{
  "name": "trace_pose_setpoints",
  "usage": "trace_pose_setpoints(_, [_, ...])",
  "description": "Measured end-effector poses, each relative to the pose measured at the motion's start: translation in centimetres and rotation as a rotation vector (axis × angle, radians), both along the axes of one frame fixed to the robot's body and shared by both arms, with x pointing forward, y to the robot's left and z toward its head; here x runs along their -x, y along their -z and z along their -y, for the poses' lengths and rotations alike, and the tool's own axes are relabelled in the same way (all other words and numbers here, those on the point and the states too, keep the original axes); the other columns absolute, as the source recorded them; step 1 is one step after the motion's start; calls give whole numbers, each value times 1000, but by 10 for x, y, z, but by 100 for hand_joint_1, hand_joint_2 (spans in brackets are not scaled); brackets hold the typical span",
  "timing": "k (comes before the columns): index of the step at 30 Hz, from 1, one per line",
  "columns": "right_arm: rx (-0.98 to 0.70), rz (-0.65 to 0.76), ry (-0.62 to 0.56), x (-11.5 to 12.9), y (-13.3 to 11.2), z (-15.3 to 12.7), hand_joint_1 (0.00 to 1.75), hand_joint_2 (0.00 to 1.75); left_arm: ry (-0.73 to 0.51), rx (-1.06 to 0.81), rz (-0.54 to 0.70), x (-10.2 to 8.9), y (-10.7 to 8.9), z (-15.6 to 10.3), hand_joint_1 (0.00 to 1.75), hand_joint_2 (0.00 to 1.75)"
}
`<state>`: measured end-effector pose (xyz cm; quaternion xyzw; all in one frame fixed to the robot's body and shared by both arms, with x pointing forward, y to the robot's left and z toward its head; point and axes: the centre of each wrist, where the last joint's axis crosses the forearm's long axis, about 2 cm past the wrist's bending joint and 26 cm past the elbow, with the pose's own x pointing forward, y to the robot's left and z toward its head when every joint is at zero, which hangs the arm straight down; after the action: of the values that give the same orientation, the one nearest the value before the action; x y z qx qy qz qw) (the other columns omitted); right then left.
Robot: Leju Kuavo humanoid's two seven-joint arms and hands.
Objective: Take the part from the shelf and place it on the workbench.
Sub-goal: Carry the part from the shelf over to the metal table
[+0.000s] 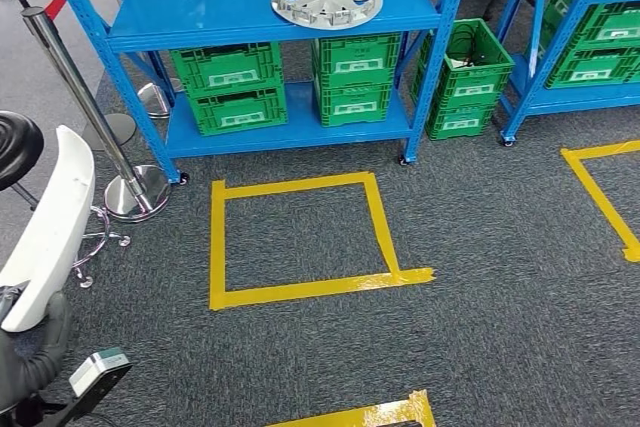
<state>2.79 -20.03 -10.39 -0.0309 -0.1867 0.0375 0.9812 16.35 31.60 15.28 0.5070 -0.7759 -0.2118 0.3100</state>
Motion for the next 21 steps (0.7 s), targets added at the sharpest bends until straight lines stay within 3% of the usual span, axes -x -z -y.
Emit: trace_pose_setpoints(21, [-9, -10, -19, -3, -1, -3, 0, 175, 17, -18, 3, -4, 0, 0, 175, 175])
